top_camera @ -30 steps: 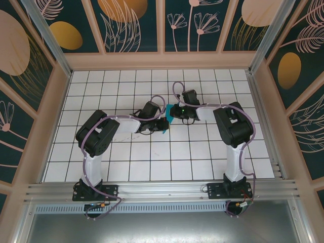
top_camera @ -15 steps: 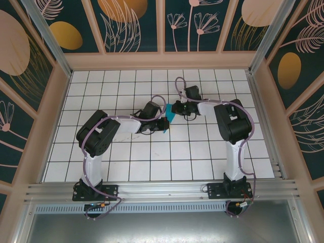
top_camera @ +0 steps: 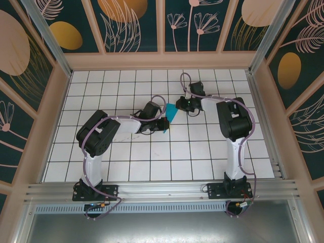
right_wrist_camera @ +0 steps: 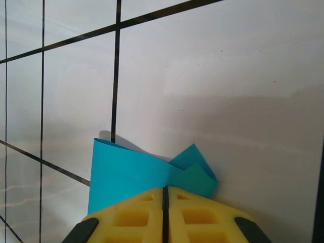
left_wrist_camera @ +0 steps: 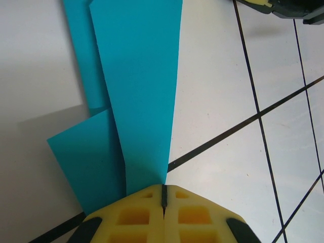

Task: Fold a paper plane with a square sheet of paper (fold left side to right side)
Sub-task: Fold the wing for the fifth time at the center of the table.

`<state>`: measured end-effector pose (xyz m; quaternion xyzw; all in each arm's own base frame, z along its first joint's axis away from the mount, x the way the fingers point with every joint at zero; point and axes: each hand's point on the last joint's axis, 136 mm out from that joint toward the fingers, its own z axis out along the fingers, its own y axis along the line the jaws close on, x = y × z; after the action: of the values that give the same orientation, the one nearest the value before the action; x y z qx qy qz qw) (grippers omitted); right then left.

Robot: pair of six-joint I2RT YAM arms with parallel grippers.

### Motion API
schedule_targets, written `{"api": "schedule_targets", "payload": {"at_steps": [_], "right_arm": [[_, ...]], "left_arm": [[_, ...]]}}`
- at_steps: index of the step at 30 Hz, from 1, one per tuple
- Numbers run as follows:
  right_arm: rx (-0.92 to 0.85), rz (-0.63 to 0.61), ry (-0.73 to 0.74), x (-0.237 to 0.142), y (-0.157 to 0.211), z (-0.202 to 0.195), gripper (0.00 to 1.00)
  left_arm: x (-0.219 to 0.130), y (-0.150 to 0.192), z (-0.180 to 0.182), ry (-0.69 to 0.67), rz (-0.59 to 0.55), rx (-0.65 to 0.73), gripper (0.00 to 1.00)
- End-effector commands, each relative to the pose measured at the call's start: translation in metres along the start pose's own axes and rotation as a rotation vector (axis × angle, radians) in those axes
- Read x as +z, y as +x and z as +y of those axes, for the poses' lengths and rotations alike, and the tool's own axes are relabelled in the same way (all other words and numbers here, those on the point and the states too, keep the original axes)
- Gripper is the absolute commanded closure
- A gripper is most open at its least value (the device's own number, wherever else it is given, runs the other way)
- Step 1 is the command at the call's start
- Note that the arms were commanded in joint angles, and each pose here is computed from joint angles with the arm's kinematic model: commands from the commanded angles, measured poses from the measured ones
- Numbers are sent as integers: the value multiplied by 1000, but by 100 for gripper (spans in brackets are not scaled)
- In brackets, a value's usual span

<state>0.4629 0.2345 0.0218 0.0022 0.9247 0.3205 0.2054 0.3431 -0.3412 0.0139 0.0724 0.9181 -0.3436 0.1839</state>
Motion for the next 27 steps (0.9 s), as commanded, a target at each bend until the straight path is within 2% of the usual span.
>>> {"api": "schedule_targets", "payload": {"at_steps": [1,11,15,19,23,27], "right_arm": [[17,-73,105,1,-28,-42,88],[58,-82,120,2,-47,-63,88],[47,-137,105,-18,-69,-54,88],[13,-197,81,-50,-83,-28,87],[-8,-219,5,-77,-60,10,87],[1,-155,-95,-73,-12,41,88]], "left_arm": [[9,70,64,-205,200,-75,97],[8,70,63,-203,196,-74,97],[7,67,60,-198,189,-73,97],[7,63,57,-189,178,-72,97],[6,60,54,-182,168,-72,96],[6,58,54,-179,166,-72,96]]}}
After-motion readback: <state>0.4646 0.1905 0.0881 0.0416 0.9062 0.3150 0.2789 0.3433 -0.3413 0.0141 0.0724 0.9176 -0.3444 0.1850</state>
